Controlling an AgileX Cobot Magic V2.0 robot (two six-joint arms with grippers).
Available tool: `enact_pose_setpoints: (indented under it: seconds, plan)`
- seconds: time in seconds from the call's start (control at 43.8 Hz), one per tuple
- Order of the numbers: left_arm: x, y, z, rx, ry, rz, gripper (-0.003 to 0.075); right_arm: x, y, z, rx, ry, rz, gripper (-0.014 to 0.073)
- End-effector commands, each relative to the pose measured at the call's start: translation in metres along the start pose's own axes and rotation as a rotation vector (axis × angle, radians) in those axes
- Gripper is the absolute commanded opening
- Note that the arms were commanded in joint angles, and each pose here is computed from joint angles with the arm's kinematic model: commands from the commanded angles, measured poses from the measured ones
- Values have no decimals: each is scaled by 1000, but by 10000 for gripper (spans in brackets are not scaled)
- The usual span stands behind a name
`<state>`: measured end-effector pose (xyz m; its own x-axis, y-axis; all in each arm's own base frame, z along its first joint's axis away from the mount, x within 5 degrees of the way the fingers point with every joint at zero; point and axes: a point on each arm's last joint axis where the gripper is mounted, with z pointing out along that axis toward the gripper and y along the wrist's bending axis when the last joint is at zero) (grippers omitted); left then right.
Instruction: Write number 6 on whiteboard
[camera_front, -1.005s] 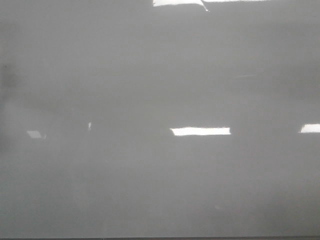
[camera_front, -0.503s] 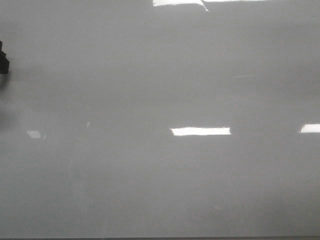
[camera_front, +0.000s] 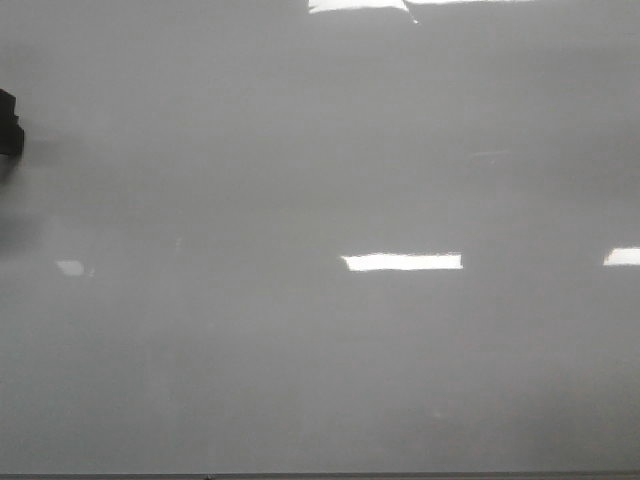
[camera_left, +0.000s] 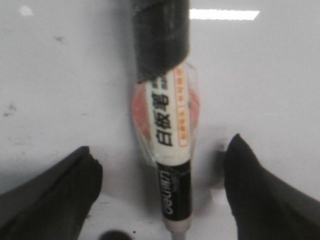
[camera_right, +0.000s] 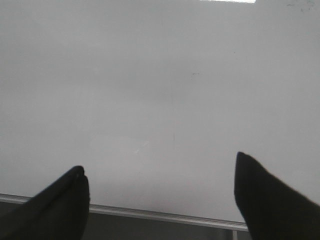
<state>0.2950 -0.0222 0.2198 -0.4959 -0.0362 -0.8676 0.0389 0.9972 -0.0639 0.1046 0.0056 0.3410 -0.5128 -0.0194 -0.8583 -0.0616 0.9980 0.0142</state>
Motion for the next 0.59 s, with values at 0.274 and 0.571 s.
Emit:
enact_pose_setpoints:
  seconds: [0.274, 0.571]
  plan:
    - [-18, -1, 0, 8, -114, -16, 111, -13, -1, -4, 8, -77, -19, 613]
    - [-36, -17, -44, 59, -134, 60, -20, -13, -1, -4, 8, -77, -17, 613]
